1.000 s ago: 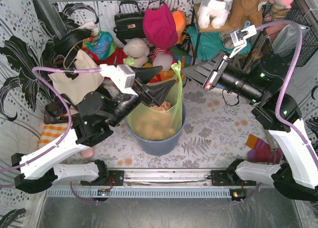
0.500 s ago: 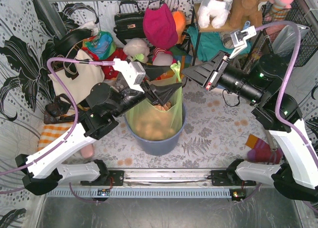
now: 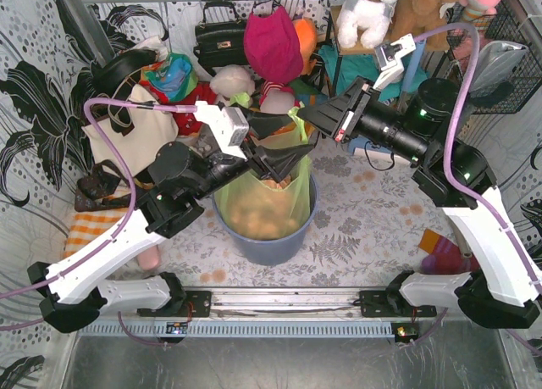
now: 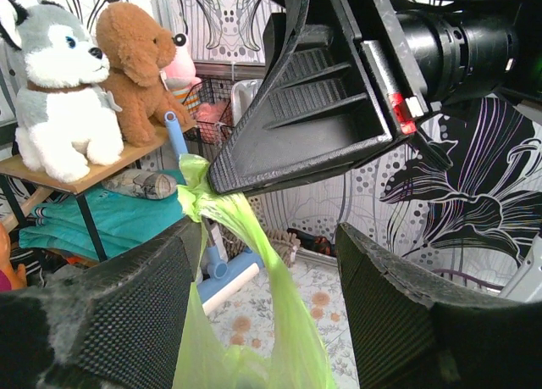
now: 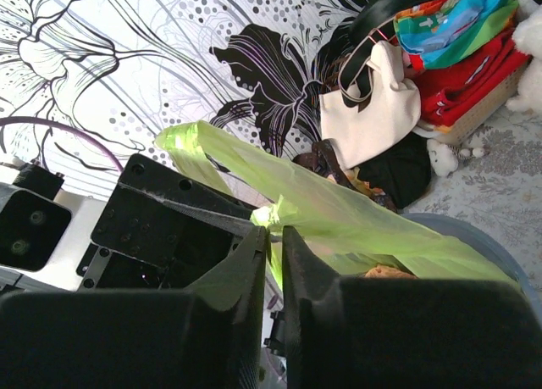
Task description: Tie the trash bag
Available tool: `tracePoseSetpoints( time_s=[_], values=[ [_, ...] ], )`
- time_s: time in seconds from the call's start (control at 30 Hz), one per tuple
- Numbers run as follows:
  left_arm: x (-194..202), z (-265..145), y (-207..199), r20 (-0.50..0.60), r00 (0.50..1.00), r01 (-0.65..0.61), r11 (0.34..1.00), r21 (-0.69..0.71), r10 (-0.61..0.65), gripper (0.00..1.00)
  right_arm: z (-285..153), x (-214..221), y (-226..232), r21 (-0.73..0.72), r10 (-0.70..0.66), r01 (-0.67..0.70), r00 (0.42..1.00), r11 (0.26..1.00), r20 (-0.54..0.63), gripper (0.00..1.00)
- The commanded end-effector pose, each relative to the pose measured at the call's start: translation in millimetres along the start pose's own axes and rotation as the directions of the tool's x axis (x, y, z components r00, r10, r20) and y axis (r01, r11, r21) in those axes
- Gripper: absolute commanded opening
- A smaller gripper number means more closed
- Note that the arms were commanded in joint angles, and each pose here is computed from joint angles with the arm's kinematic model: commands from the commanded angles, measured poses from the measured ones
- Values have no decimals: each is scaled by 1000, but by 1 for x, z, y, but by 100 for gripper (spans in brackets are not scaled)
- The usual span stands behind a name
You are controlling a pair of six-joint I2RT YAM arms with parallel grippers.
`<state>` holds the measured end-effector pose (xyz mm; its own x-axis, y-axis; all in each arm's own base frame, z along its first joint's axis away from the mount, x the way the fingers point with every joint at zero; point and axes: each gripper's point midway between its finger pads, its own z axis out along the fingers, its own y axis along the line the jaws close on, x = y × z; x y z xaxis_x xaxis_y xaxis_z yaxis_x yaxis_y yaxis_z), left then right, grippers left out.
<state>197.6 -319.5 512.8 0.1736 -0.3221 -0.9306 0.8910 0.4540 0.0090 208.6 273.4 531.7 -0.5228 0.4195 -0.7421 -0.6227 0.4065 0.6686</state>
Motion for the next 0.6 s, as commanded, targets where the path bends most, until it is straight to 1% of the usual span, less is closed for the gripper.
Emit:
tracePoseSetpoints(
  time_s=[0.0, 0.07, 0.3, 0.57],
  values=[
    [-12, 5, 1, 50, 999, 0, 1000, 3, 0, 73, -9, -15, 19, -62, -9, 13, 998, 998, 64, 6],
    [-11, 6, 2, 49, 999, 1, 1000, -2, 0, 73, -12, -17, 20, -64, -7, 12, 997, 998, 73, 0],
    [-14, 9, 12, 66, 998, -8, 999, -52, 12, 74, -21, -15, 29, -89, -6, 11, 998, 996, 55, 0],
    [-19, 18, 20, 54, 996, -60, 995, -81, 65, 73, -23, -8, 35, -126, 3, -1, 1000, 992, 15, 0]
  ],
)
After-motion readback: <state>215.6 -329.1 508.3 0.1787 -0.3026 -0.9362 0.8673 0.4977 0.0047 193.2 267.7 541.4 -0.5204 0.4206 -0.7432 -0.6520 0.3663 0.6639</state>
